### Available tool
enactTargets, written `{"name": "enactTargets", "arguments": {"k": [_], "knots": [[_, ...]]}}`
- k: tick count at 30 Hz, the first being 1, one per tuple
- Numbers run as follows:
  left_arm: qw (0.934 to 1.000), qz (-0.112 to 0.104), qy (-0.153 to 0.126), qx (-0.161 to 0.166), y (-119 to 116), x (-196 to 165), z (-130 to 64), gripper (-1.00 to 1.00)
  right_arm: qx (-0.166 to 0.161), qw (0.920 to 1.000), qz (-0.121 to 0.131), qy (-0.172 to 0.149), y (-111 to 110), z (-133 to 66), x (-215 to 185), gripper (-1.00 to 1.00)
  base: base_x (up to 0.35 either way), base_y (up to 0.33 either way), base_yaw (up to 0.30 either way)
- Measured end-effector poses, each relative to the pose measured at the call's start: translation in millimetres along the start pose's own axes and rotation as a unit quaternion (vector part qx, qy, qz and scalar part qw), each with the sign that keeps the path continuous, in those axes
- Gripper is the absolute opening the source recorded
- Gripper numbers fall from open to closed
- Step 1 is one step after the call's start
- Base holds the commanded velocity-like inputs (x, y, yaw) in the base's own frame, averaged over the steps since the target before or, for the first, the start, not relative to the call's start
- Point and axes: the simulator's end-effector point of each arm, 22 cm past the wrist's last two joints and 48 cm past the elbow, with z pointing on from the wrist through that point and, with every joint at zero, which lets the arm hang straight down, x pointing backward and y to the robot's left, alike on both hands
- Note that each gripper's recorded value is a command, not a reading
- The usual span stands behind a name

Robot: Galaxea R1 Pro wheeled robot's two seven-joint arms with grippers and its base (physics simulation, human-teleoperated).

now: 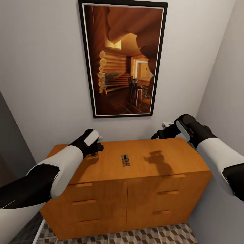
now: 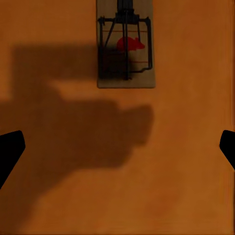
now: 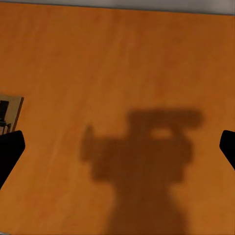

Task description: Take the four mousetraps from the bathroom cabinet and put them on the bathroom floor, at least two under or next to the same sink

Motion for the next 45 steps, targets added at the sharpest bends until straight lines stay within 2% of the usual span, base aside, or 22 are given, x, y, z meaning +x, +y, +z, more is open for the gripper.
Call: {"name": "enactTargets", "arguments": {"k": [18, 45], "knots": [[1.0000, 0.001, -0.001, 0.002, -0.9, -0.5, -0.5, 1.00, 0.003, 1.0000, 0.001, 0.000, -4.7, -1.5, 1.0, 1.00, 0.122, 0.000, 0.000], [1.0000, 0.006, -0.002, -0.005, 2.9, -0.8, 0.7, 1.00, 0.003, 1.0000, 0.004, 0.001, -10.7, -3.6, 2.7, 1.00, 0.009, 0.000, 0.000]]}}
